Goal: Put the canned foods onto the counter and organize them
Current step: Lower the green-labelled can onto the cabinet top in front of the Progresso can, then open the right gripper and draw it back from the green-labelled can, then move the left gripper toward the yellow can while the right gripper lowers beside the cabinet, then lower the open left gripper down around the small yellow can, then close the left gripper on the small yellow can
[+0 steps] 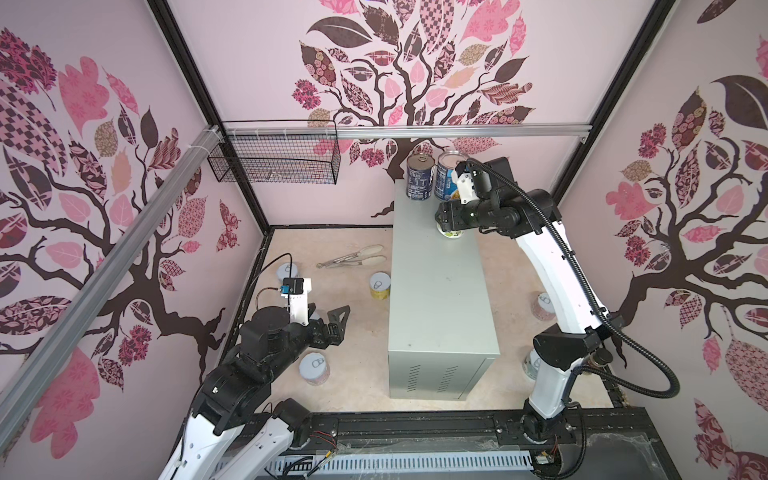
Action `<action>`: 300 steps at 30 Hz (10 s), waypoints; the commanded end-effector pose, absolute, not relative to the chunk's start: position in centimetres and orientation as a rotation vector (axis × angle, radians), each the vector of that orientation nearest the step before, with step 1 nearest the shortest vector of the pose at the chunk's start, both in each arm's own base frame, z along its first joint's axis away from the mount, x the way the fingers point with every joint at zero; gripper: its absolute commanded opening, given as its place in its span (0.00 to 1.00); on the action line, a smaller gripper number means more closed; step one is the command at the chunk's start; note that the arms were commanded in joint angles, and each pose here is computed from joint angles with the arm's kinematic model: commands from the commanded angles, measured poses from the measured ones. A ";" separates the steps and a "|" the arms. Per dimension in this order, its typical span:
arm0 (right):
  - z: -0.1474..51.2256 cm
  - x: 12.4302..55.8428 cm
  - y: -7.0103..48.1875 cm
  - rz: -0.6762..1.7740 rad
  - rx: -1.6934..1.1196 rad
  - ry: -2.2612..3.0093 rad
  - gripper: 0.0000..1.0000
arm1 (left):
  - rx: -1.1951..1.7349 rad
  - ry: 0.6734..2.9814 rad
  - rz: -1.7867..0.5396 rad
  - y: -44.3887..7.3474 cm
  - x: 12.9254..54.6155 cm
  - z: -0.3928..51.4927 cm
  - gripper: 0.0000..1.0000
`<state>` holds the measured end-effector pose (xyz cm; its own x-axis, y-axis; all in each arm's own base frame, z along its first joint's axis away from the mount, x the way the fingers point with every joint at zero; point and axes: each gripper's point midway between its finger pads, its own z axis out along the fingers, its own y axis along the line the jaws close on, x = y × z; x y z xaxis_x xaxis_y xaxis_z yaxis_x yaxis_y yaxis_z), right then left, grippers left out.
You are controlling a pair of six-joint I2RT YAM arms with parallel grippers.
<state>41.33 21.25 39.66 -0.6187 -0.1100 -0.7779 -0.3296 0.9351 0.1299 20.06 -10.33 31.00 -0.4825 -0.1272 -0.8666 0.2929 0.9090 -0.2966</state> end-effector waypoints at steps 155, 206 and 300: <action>30.8 24.5 7.2 0.559 0.241 1.835 1.00 | 0.038 2.468 -0.270 -17.6 35.6 16.9 0.98; 22.4 25.2 10.7 0.672 0.148 1.977 1.00 | -0.252 2.511 -0.284 -18.1 43.7 7.4 0.96; 22.0 25.2 11.3 0.694 0.126 1.977 1.00 | -0.338 2.379 -0.028 -11.0 41.9 11.3 0.83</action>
